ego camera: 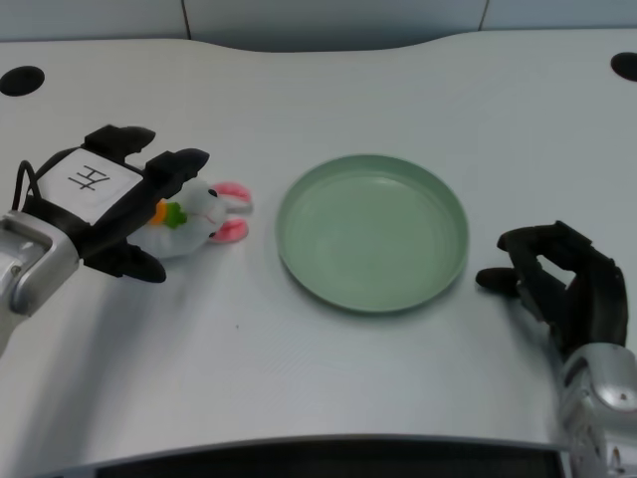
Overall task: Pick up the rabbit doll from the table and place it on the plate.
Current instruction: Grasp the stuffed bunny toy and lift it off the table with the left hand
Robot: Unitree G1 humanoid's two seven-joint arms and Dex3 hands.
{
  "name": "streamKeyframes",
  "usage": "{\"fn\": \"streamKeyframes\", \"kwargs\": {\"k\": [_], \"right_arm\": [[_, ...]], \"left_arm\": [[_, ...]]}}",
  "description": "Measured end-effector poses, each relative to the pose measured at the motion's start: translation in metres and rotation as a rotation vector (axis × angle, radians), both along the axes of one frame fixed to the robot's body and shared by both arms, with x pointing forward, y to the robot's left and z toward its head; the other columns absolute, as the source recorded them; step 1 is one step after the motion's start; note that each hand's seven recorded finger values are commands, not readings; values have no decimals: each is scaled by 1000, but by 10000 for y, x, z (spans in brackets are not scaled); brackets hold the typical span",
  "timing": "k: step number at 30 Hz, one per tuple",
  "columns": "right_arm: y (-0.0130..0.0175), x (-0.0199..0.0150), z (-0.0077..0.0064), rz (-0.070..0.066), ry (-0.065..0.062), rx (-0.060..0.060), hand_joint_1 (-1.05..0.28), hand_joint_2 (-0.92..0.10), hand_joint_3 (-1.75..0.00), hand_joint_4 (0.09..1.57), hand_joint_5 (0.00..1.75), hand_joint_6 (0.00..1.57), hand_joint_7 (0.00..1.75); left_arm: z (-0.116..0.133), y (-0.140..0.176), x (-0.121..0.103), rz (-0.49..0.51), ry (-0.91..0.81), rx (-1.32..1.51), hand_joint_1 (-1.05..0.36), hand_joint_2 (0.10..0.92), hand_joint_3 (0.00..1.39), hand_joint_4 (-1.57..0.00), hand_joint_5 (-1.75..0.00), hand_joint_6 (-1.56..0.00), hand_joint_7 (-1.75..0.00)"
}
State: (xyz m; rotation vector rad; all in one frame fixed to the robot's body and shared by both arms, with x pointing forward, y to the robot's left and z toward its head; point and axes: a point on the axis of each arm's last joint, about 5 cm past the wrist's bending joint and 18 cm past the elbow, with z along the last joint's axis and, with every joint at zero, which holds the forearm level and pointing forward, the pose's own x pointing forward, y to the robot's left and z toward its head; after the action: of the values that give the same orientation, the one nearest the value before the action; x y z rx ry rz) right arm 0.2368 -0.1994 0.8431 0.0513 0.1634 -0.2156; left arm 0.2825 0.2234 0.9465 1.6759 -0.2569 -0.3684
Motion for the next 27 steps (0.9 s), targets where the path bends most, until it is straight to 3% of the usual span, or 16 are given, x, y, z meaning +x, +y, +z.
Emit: {"fn": "streamKeyframes", "kwargs": {"k": [4, 15, 20, 23, 27], "right_arm": [[6, 9, 4, -5, 1, -6, -766, -921, -134, 854, 876, 842, 1172], [6, 17, 3, -6, 3, -3, -760, -921, -134, 859, 875, 836, 1176], [7, 29, 10, -8, 7, 3, -755, -921, -128, 859, 871, 846, 1178], [7, 30, 4, -3, 5, 10, -754, -921, -126, 856, 869, 844, 1173], [5, 30, 4, -2, 3, 9, -765, -921, -123, 859, 866, 855, 1169]], "left_arm": [[14, 0, 7, -2, -23, -6, -899, 921, 34, -19, -36, -96, -8], [113, -45, 62, 28, -94, 16, -868, 910, 12, -4, -32, -112, -7], [149, -122, 197, 52, -83, 49, -868, 903, 3, -17, -39, -111, -4], [123, -150, 259, 60, -55, 63, -877, 900, 1, -35, -48, -125, -10], [124, -167, 366, 86, -1, 68, -893, 906, 4, -56, -58, -121, -5]]}}
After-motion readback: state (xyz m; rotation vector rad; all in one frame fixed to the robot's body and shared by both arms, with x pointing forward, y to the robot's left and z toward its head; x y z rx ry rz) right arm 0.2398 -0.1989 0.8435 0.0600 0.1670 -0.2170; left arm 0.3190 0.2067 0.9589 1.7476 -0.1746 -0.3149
